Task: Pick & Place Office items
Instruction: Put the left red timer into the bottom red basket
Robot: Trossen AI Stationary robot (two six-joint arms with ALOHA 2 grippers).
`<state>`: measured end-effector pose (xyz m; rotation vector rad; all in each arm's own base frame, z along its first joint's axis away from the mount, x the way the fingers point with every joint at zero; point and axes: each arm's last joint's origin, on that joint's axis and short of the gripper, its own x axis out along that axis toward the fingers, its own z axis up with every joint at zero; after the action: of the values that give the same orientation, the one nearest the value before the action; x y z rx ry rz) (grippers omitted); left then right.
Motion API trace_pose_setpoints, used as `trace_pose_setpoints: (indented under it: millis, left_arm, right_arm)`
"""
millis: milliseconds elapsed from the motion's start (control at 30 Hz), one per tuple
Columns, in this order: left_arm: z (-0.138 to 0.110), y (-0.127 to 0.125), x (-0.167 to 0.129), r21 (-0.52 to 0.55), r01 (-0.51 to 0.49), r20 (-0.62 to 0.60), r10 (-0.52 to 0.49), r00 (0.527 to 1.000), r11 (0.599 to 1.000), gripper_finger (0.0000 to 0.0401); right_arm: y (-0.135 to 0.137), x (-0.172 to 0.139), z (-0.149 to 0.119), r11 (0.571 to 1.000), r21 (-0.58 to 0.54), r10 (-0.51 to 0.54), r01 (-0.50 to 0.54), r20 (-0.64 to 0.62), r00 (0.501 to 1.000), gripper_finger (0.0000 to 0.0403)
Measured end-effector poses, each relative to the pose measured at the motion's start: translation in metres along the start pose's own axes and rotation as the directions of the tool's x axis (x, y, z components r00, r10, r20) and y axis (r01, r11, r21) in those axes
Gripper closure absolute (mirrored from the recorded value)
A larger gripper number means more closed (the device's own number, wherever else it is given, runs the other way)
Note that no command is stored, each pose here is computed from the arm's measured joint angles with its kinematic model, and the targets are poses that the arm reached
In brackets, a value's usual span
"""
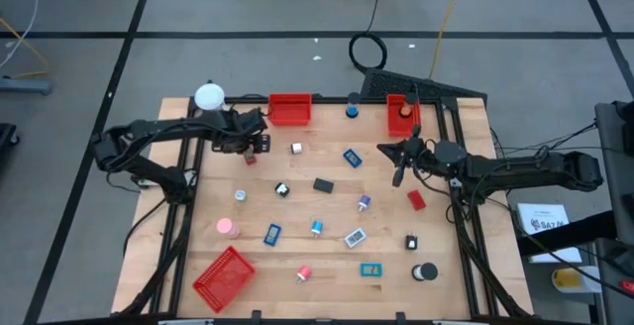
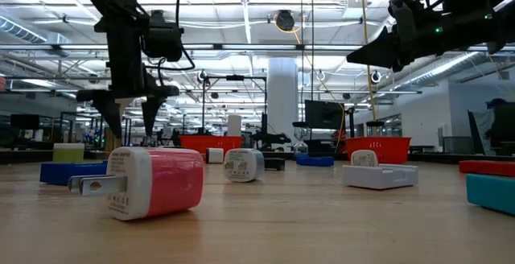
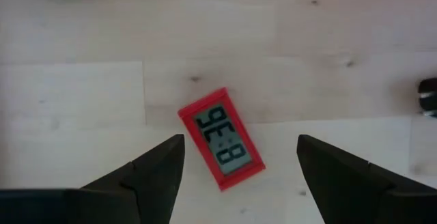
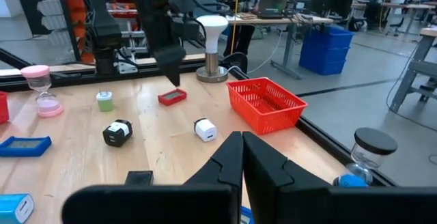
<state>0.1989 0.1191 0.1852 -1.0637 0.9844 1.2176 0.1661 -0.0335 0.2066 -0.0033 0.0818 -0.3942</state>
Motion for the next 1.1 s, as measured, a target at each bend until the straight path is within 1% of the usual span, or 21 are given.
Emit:
trace_pose_setpoints:
  millis: [67,233,367,500,567,667,800,933,1100]
  left_arm:
    - [-0.001,0.001,0.005,-0.012,-0.004,0.010,0.004,1.000,1.000,0.0114]
    - [-0.003,0.001,0.021,-0.018,-0.048,-0.013,0.048,0.999,0.999,0.0114]
    - [-0.001,-0.006,0.034,0.001,-0.037,-0.007,0.037,0.999,0.999,0.0114]
    - [-0.003,-0.006,0.045,0.016,-0.082,-0.039,0.083,0.996,0.996,0.0116]
    - [-0.004,-0.006,0.047,0.026,-0.087,-0.045,0.088,0.995,0.996,0.0126]
    - [-0.004,-0.007,0.048,0.056,-0.080,-0.058,0.083,0.995,0.995,0.0153]
    - [-0.004,-0.008,0.047,0.104,-0.065,-0.072,0.072,0.995,0.992,0.0199]
    - [-0.005,-0.007,0.047,0.186,-0.041,-0.102,0.061,0.993,0.982,0.0249]
    - [-0.007,-0.005,0.045,0.259,-0.042,-0.129,0.078,0.989,0.965,0.0310]
  right_arm:
    - [0.000,0.000,0.000,1.000,-0.008,0.000,0.000,0.002,1.000,0.0399]
    - [0.000,0.000,0.000,1.000,-0.016,0.000,0.000,-0.001,1.000,0.0399]
    - [0.000,0.000,0.000,1.000,-0.015,0.000,0.000,-0.003,1.000,0.0399]
    - [0.001,0.000,-0.001,1.000,-0.015,0.005,-0.005,-0.009,1.000,0.0399]
    - [0.001,0.000,-0.001,1.000,-0.015,0.007,-0.007,-0.009,1.000,0.0399]
    - [0.001,0.000,-0.001,1.000,-0.014,0.005,-0.005,-0.009,1.000,0.0399]
    - [0.001,0.000,-0.001,1.000,-0.012,0.005,-0.005,-0.009,1.000,0.0399]
    - [0.001,0.000,-0.001,1.000,-0.010,0.004,-0.004,-0.006,1.000,0.0399]
    - [0.001,0.000,0.000,1.000,-0.009,0.005,-0.005,-0.001,1.000,0.0399]
